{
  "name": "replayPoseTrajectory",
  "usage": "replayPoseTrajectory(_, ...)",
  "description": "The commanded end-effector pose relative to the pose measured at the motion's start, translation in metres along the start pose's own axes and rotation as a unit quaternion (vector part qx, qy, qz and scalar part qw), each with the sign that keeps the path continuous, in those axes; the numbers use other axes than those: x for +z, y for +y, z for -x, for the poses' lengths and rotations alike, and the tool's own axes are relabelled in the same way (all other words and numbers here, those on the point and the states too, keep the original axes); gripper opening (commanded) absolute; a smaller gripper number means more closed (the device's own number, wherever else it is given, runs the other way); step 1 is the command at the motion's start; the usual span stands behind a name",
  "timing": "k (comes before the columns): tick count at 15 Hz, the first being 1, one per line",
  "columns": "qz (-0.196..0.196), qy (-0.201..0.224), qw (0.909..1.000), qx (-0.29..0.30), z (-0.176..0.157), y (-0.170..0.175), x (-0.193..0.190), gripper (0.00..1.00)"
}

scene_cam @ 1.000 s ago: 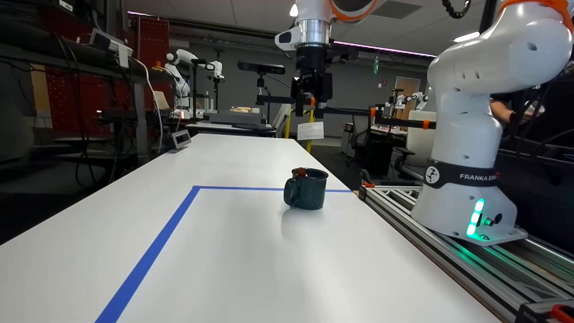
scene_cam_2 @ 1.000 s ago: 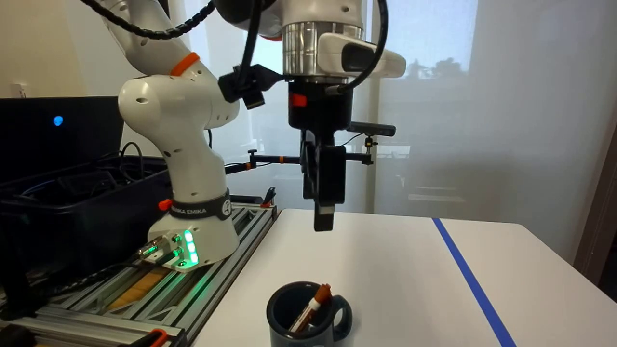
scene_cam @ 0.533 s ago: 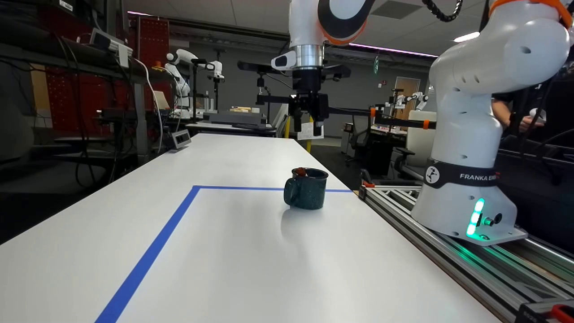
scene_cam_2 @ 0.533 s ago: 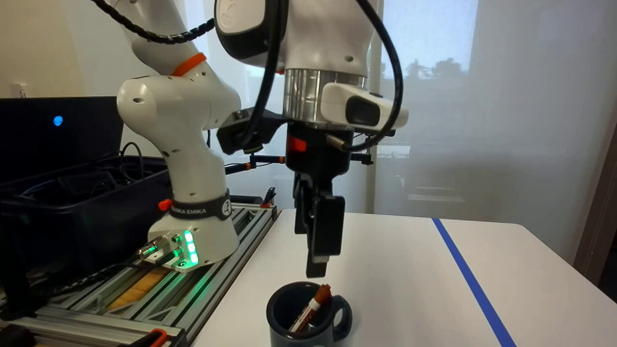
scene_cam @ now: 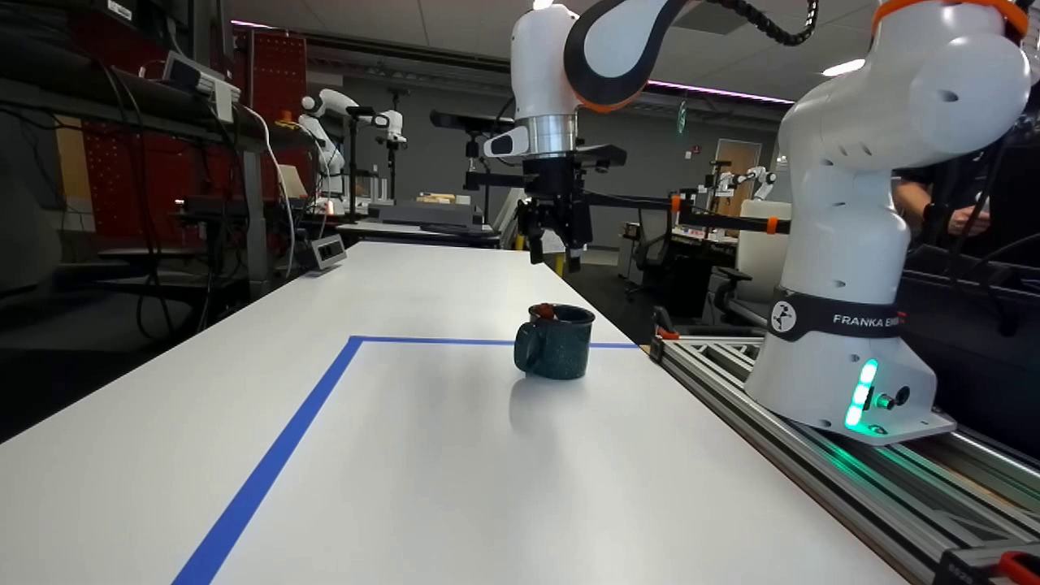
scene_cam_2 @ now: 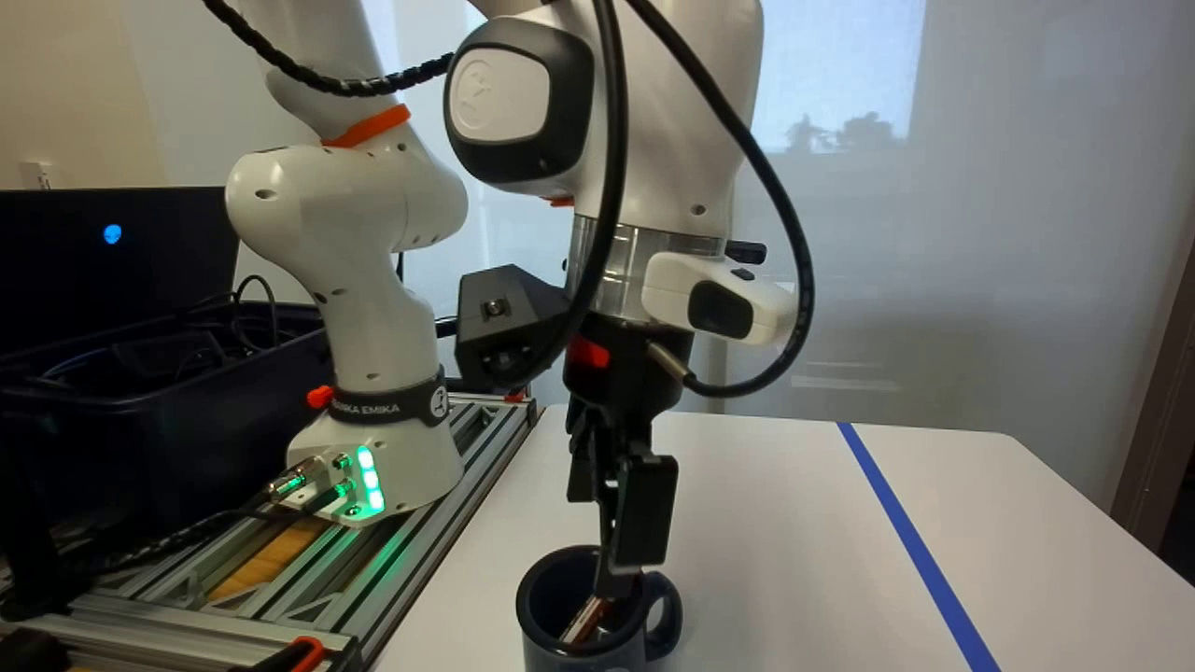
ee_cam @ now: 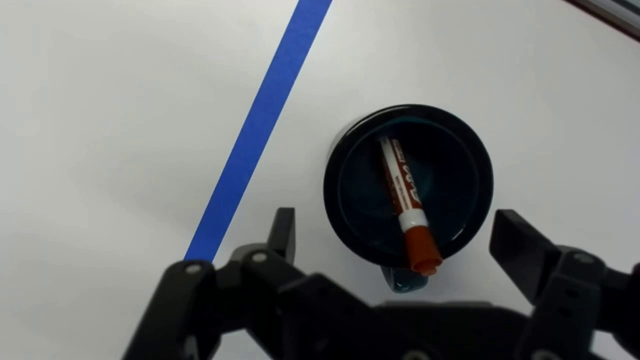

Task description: Put the marker onto the table

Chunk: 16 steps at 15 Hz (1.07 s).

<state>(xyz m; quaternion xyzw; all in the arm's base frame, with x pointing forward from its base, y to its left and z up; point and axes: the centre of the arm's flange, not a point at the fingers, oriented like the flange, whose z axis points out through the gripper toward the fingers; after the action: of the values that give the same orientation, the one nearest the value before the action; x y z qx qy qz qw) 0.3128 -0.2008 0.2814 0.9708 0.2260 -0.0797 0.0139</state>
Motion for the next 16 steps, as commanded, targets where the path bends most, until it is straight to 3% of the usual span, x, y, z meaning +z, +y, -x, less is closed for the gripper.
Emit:
replayPoseTrajectory(1,-0.017,0.001,0.9998,-0.013,0.007,-0.026,0.012,1.0)
replayPoseTrajectory(4,-0.035,0.003,0.9993,-0.009,0.005,-0.031,0.013,1.0)
replayPoseTrajectory(16,-0.041,-0.003,0.9992,-0.003,0.001,-0.031,0.037,1.0)
